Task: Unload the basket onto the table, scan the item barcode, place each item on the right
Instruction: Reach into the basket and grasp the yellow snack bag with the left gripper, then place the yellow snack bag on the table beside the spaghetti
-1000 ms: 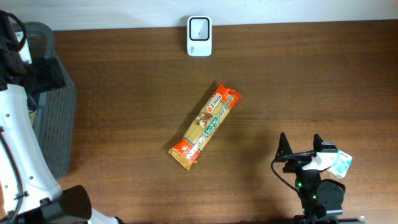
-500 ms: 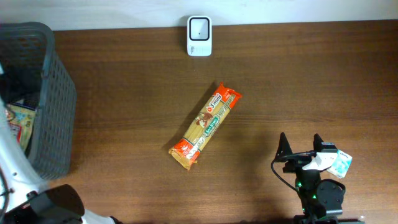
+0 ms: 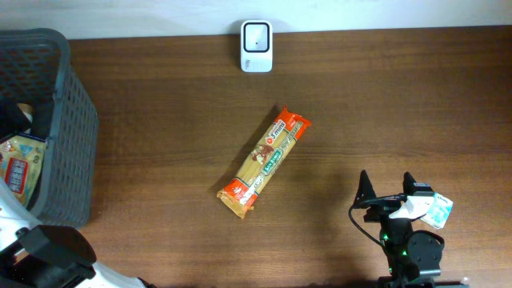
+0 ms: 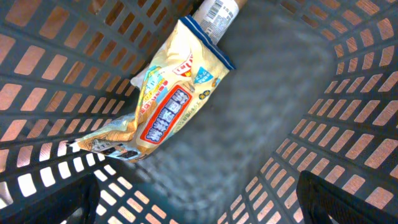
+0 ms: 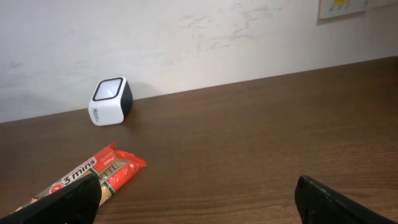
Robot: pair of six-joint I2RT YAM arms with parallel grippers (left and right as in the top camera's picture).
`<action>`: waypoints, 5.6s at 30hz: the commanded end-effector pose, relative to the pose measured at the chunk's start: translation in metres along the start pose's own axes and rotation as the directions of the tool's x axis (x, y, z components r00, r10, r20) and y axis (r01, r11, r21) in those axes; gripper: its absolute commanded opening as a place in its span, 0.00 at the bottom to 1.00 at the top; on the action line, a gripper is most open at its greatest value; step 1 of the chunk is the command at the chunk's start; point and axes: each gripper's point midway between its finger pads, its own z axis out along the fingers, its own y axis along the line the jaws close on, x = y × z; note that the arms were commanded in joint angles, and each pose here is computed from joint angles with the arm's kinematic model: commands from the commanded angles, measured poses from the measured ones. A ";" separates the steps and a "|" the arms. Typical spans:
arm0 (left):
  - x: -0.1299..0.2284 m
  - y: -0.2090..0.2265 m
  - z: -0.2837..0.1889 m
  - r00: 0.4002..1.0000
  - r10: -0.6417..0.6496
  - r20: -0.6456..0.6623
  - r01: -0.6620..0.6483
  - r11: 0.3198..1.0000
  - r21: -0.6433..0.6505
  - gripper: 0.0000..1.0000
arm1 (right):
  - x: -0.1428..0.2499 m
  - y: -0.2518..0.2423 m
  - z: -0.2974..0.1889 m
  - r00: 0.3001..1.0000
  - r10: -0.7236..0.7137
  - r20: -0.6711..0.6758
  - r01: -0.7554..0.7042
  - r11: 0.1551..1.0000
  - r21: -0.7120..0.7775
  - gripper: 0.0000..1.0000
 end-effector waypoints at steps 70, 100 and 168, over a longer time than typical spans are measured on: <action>-0.097 -0.021 -0.137 0.884 0.049 0.465 -0.156 0.969 0.194 0.00 | 0.003 -0.001 0.000 1.000 0.000 -0.004 0.000 1.000 0.004 0.99; 0.215 -0.380 0.012 0.653 0.756 -0.045 -0.588 0.543 0.599 0.00 | 0.003 -0.001 0.000 1.000 0.000 -0.004 0.000 1.000 0.004 0.99; -0.016 -0.023 0.170 0.945 0.228 -0.234 -0.265 0.954 -0.142 0.96 | 0.003 -0.001 0.000 1.000 0.000 -0.004 0.000 1.000 0.004 0.99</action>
